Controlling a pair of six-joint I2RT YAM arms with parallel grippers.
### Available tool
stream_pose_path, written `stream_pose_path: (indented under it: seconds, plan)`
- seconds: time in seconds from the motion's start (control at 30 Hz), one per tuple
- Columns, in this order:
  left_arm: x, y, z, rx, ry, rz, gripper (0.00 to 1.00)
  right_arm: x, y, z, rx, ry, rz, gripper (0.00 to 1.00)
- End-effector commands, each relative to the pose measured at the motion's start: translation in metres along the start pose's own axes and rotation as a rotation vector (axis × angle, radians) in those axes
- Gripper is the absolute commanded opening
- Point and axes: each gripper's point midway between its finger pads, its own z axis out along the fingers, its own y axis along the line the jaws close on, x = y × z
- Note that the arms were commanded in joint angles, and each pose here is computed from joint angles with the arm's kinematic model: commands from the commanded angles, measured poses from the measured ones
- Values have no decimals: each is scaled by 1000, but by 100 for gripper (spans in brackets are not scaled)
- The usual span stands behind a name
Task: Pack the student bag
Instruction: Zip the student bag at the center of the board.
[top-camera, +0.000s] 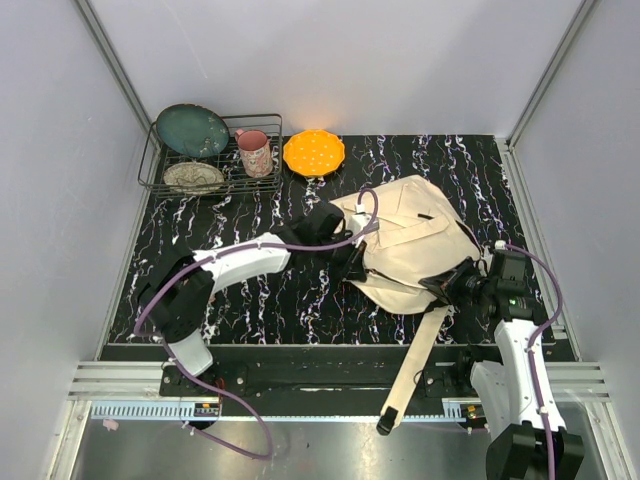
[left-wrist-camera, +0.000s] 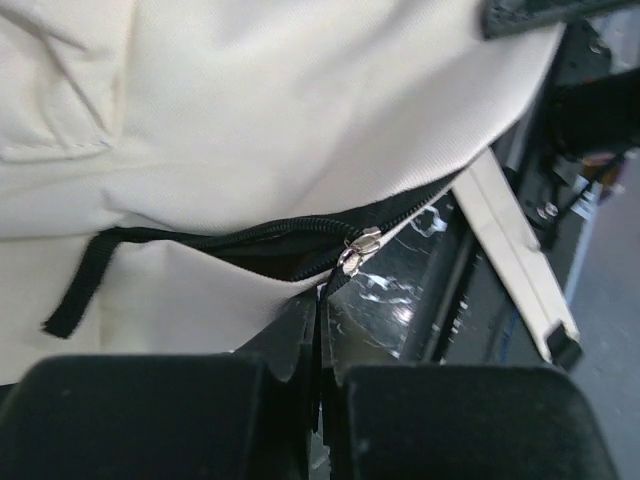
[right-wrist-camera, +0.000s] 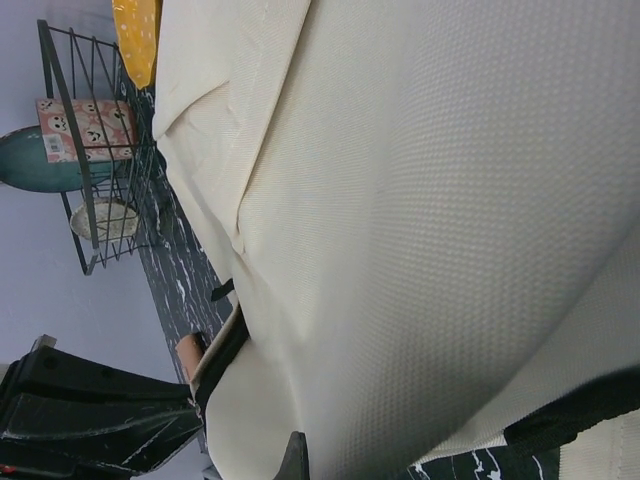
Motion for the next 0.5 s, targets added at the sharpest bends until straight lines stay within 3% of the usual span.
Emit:
stream_pose_path:
  seconds: [0.0,0.07,0.23,0.33,0.47]
  plan:
    - [27,26,-56,-12,120,-86,0,-39,-7,-12,107,-185,-88,0]
    - [36,-2,-56,90,132,-76,0,-45,-3,-11,99,-203,-92,0]
    - [83,-10,-35,133,213,-202,0,-60,10,-7,75,-217,-99,0]
    - [109,17,-25,-16,268,-258,0,-65,15,-10,73,-229,-122,0]
    - [104,67,-36,-216,220,-333,0,-62,9,-15,109,-237,-135,0]
